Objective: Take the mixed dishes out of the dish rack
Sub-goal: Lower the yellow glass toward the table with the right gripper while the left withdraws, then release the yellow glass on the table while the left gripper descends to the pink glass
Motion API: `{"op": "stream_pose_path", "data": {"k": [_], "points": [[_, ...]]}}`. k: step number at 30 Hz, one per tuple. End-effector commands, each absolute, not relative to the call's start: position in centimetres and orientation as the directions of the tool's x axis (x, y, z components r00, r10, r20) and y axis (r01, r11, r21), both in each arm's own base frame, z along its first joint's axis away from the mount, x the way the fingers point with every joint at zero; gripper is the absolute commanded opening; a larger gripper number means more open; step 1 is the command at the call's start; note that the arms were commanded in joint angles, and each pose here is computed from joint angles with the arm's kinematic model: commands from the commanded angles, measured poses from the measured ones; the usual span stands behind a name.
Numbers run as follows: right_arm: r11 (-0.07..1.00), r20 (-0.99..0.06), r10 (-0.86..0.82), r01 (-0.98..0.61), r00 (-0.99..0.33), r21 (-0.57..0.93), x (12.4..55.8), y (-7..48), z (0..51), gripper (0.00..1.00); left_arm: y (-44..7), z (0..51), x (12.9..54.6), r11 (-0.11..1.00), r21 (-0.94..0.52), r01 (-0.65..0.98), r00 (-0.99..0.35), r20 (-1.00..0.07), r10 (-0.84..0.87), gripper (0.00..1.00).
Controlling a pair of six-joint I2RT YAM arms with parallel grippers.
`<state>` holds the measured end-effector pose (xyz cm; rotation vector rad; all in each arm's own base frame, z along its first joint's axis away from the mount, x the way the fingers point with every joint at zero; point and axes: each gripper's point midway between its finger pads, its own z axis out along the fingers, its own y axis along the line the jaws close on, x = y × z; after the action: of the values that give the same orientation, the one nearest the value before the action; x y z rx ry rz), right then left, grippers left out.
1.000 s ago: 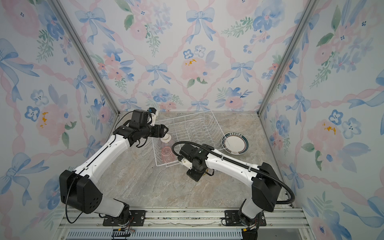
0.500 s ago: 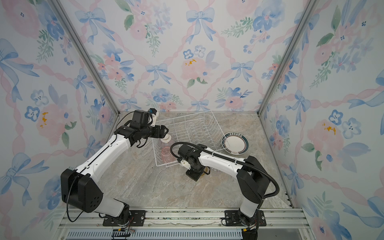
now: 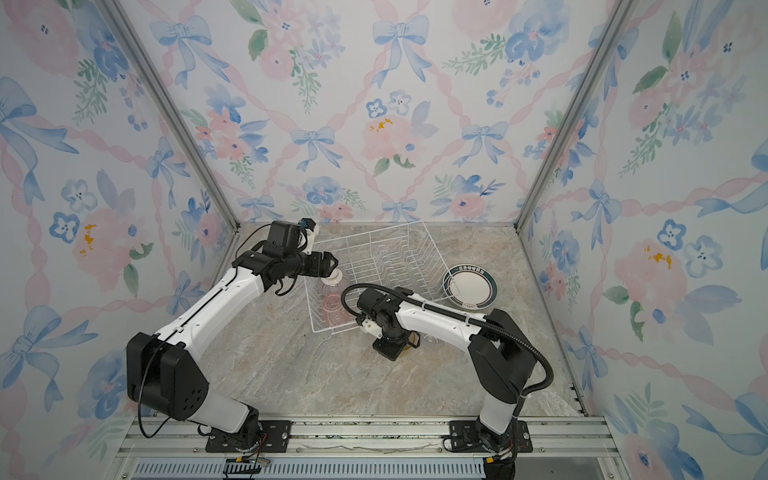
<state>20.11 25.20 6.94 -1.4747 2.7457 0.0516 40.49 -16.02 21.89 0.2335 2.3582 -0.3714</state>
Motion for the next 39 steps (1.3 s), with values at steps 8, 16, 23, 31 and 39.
{"op": "stream_pose_path", "data": {"k": [8, 16, 23, 31, 39], "points": [[0.556, -0.048, -0.831, -0.831, -0.555, -0.004, 20.8, 24.9, 7.5, 0.38, -15.1, 20.4, 39.8, 0.955, -0.152, 0.254, -0.754, -0.65, 0.097, 0.87], [0.535, -0.248, -0.804, -0.839, -0.541, 0.095, 20.1, 27.0, 14.1, 0.54, -15.7, 20.0, 37.8, 0.96, -0.098, 0.263, -0.785, -0.601, 0.154, 0.9], [0.516, -0.533, -0.647, -0.828, -0.545, 0.221, 20.2, 28.0, 23.6, 0.63, -17.6, 18.5, 34.1, 0.95, -0.038, 0.309, -0.831, -0.497, 0.25, 0.98], [0.57, -0.65, -0.475, -0.77, -0.593, 0.286, 22.2, 25.8, 27.1, 0.67, -18.5, 15.1, 31.3, 0.949, -0.01, 0.314, -0.882, -0.372, 0.288, 0.98], [0.585, -0.669, -0.44, -0.756, -0.599, 0.293, 22.7, 25.5, 27.1, 0.67, -19.0, 12.4, 31.0, 0.948, 0.013, 0.317, -0.909, -0.281, 0.308, 0.98]]}}
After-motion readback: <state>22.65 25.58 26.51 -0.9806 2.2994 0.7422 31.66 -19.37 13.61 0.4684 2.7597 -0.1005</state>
